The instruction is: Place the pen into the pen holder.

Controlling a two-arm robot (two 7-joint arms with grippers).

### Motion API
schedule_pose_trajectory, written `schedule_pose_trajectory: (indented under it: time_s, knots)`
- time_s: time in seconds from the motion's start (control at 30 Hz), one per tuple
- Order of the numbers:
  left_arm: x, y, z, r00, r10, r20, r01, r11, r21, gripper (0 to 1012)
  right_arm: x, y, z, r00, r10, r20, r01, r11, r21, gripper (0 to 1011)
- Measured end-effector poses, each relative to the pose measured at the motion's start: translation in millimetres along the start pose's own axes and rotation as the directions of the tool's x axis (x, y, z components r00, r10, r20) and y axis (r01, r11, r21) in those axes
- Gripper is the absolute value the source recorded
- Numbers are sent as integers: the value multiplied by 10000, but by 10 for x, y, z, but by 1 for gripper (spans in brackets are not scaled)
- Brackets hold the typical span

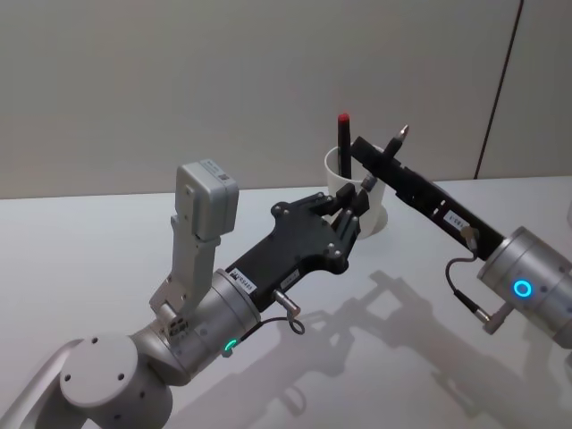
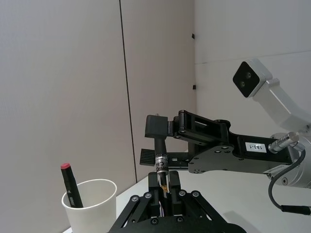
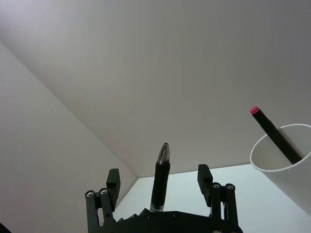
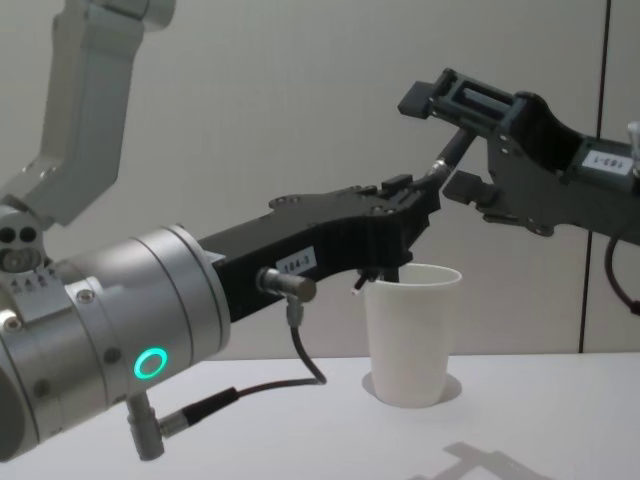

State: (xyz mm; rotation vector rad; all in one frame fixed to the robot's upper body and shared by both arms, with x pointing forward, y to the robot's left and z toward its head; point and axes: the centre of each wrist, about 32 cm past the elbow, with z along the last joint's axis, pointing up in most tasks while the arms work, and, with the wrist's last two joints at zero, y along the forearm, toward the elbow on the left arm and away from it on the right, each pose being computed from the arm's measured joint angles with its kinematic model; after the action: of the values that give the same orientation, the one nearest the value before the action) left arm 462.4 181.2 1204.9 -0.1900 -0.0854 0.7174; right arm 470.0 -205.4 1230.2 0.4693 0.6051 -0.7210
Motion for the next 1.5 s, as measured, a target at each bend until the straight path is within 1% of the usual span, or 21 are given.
schedule_pose_trajectory:
  time_s: [0.63,0.93,1.17,1.5]
  knots:
    - [0,0,0,10000,1,0,-1,10000,0,133,-19,110,-44,9999,101,-55,-100,9999,124,1001]
    - [0,0,0,10000,0,0,0,10000,0,133,-24,137,-54,9999,114,-43,-113,9999,131,1001]
    - [0,0,0,10000,1,0,-1,10000,0,134,-22,133,-54,10000,88,-40,-87,9999,147,1001]
    - [0,0,0,10000,1,0,-1,10000,0,133,-30,84,-44,9999,0,-103,2,9998,212,1001]
